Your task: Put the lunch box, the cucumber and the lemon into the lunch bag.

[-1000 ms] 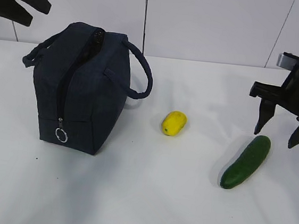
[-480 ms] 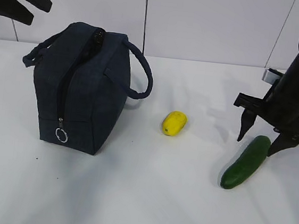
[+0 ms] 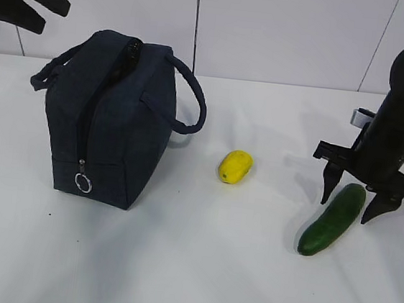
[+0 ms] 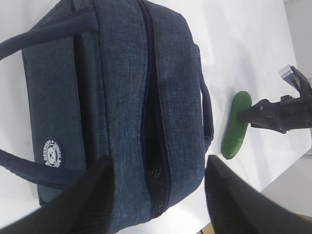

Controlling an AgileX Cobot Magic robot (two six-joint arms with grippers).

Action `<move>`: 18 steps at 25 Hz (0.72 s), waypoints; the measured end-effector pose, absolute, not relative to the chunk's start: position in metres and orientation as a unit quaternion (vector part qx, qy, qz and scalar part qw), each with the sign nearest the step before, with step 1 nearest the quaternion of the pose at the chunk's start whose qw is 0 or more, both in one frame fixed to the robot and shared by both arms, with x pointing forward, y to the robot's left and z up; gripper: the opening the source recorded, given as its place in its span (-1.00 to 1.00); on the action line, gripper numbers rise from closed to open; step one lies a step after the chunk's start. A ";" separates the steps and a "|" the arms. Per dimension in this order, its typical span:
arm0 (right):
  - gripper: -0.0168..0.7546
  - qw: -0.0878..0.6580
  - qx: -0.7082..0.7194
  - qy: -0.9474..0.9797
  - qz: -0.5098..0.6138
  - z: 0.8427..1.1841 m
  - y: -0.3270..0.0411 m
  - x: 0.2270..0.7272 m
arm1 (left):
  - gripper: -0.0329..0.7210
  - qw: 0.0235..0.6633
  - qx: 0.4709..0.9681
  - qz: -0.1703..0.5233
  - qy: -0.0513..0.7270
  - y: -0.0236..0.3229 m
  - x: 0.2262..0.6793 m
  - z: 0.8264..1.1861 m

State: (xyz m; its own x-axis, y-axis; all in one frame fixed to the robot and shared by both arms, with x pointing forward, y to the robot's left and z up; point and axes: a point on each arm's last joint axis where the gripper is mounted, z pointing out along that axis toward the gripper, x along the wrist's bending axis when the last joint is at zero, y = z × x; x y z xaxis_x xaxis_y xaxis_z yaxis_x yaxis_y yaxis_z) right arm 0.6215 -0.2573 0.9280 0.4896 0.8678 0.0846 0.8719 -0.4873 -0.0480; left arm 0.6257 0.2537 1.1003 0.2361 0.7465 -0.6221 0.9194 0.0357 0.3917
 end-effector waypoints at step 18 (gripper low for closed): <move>0.42 0.040 -0.864 -0.503 -0.013 0.904 -0.258 0.627 | 0.23 0.385 0.685 -0.112 0.608 0.254 0.626 1.100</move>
State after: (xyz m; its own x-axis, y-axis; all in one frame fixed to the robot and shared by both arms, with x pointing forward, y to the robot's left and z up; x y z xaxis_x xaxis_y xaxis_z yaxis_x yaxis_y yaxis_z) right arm 0.6267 -0.2581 0.9037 0.4945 0.8669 0.0629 0.8690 -0.4917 -0.0556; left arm 0.6257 0.2537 1.1003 0.2361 0.7465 -0.6221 0.9194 0.0357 0.3917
